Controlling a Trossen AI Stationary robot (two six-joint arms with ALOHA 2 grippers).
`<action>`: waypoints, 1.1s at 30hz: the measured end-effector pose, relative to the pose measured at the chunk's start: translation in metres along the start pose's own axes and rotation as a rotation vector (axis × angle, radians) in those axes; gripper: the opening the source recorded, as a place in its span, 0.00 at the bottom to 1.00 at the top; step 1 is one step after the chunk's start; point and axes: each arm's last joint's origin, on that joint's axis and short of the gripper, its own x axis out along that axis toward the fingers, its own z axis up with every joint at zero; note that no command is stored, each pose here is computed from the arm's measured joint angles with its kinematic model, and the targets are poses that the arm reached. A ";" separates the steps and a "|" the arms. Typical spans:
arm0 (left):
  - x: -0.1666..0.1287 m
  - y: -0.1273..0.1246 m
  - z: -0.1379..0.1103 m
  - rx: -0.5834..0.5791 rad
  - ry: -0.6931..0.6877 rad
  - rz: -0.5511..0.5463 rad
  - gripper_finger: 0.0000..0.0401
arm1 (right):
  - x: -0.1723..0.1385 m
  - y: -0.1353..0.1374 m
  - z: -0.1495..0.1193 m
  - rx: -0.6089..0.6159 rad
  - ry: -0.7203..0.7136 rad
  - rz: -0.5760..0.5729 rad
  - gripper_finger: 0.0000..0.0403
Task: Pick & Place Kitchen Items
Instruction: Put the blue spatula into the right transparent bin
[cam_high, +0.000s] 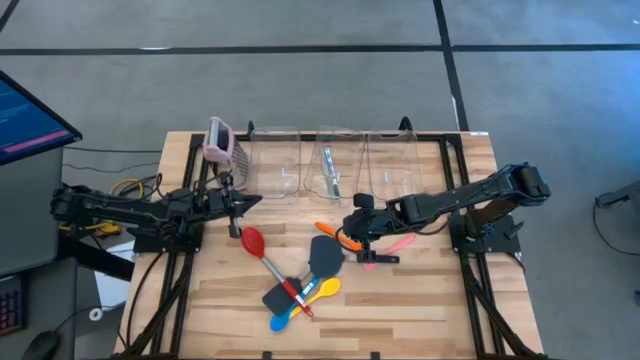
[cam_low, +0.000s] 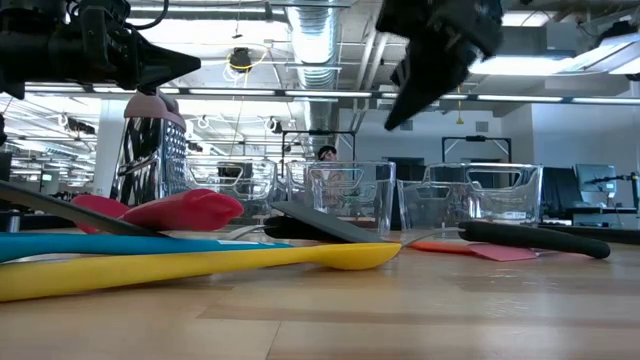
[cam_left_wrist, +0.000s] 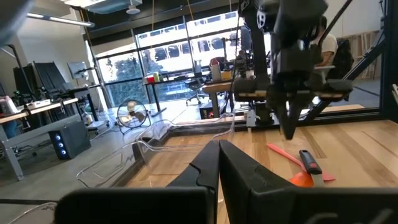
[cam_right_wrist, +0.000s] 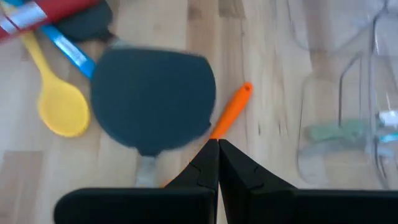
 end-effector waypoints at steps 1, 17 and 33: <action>0.000 0.000 0.000 0.000 0.000 0.000 0.01 | 0.001 -0.001 -0.002 0.006 0.010 -0.004 0.00; 0.000 0.000 0.000 0.000 0.000 0.000 0.01 | -0.058 -0.022 -0.016 0.003 -0.284 -0.022 0.00; 0.000 0.000 0.000 0.000 0.000 0.000 0.01 | -0.052 -0.021 -0.055 0.166 -0.399 0.008 0.00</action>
